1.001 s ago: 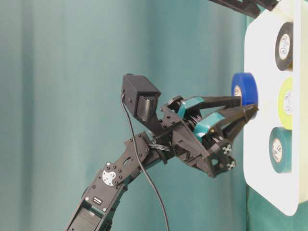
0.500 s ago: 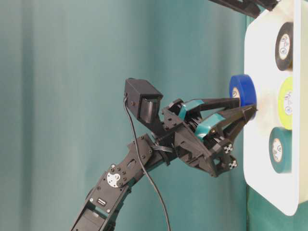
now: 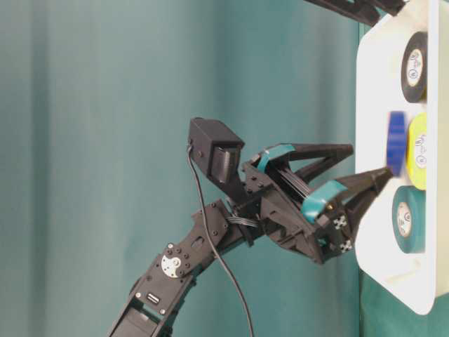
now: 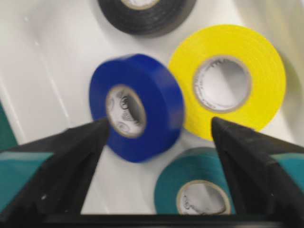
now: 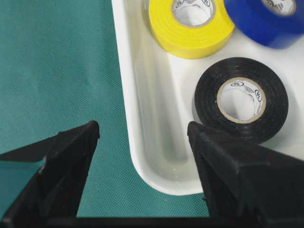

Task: Put the tape alternately from left to right into the white case.
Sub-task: 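Carry the blue tape into the white tray and release it, then move the left gripper back over the red tape roll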

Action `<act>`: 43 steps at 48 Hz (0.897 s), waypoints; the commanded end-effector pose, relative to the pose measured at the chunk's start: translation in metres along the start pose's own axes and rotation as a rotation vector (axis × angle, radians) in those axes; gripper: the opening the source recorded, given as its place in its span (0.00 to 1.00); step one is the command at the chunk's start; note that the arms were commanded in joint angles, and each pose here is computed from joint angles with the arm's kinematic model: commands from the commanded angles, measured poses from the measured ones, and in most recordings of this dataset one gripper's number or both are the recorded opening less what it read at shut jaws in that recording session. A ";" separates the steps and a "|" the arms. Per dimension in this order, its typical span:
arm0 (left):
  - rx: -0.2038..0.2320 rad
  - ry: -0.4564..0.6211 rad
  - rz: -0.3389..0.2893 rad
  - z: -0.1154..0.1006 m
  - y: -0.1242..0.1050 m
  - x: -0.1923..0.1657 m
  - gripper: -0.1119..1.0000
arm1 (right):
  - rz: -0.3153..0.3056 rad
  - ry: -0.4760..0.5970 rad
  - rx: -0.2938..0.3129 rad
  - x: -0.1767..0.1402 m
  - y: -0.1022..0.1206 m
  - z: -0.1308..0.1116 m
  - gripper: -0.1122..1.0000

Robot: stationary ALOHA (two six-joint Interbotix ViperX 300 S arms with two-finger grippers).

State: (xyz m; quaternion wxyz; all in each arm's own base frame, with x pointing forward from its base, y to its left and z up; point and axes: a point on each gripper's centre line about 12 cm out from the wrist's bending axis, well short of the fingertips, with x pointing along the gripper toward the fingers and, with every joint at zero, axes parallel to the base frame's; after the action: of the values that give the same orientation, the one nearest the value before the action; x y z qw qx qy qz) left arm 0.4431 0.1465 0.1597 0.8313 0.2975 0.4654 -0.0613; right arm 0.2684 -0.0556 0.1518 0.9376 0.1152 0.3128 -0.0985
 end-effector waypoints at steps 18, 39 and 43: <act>-0.026 -0.112 0.128 0.008 0.008 -0.044 0.74 | 0.013 -0.051 0.002 -0.006 0.003 0.012 0.84; -0.263 -0.289 0.198 -0.007 -0.044 -0.088 0.74 | 0.014 -0.055 0.001 -0.007 0.003 0.014 0.84; -0.306 -0.330 0.192 -0.003 -0.055 -0.095 0.74 | 0.013 -0.055 0.000 -0.007 0.003 0.014 0.84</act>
State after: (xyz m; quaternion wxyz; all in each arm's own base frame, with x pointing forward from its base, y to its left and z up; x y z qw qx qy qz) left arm 0.3700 0.0974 0.1948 0.9206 0.2038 0.3311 0.0373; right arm 0.2684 -0.0556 0.1522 0.9380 0.1145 0.3122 -0.0981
